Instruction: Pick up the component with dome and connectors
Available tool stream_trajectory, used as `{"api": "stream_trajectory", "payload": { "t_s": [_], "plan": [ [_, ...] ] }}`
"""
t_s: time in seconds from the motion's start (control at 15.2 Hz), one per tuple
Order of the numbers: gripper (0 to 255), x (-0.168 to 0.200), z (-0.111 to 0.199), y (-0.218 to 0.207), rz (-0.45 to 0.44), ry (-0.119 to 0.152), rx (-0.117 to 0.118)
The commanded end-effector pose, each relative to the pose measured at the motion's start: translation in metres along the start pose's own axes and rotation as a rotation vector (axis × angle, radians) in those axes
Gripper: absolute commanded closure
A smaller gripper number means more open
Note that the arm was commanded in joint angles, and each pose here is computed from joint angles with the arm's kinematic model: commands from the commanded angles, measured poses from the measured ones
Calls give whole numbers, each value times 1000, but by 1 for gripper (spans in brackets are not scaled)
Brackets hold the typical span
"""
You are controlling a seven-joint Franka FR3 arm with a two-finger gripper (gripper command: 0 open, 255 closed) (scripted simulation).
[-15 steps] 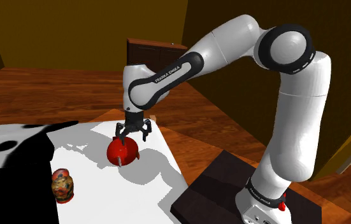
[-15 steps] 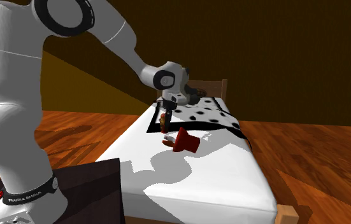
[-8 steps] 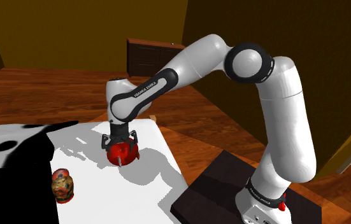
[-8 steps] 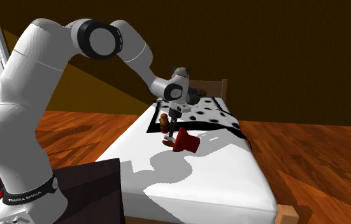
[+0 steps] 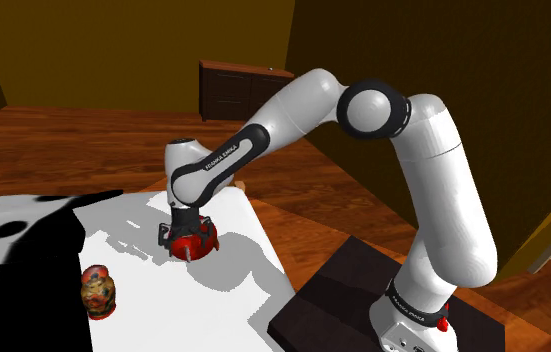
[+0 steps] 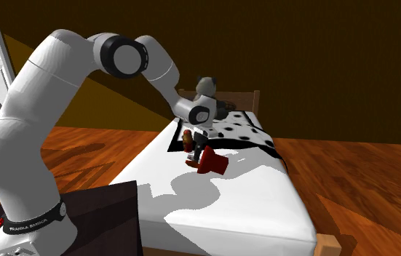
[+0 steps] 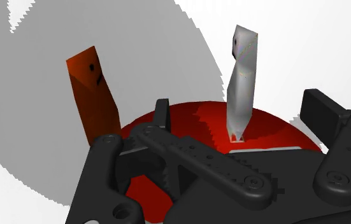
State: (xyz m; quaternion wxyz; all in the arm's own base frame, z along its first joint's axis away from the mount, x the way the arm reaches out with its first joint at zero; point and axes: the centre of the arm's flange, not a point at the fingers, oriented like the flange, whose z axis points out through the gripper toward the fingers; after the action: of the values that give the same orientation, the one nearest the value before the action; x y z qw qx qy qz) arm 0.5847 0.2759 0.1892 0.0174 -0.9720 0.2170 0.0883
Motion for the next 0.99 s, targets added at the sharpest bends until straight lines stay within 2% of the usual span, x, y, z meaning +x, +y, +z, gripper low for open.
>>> {"api": "stream_trajectory", "payload": {
  "t_s": [0.0, 0.07, 0.66, 0.92],
  "plan": [
    [0, 0, 4, -1, 0, 0, 0],
    [255, -1, 3, -1, 0, 0, 0],
    [255, 0, 4, -1, 0, 0, 0],
    [255, -3, -17, -1, 0, 0, 0]
  ]
}}
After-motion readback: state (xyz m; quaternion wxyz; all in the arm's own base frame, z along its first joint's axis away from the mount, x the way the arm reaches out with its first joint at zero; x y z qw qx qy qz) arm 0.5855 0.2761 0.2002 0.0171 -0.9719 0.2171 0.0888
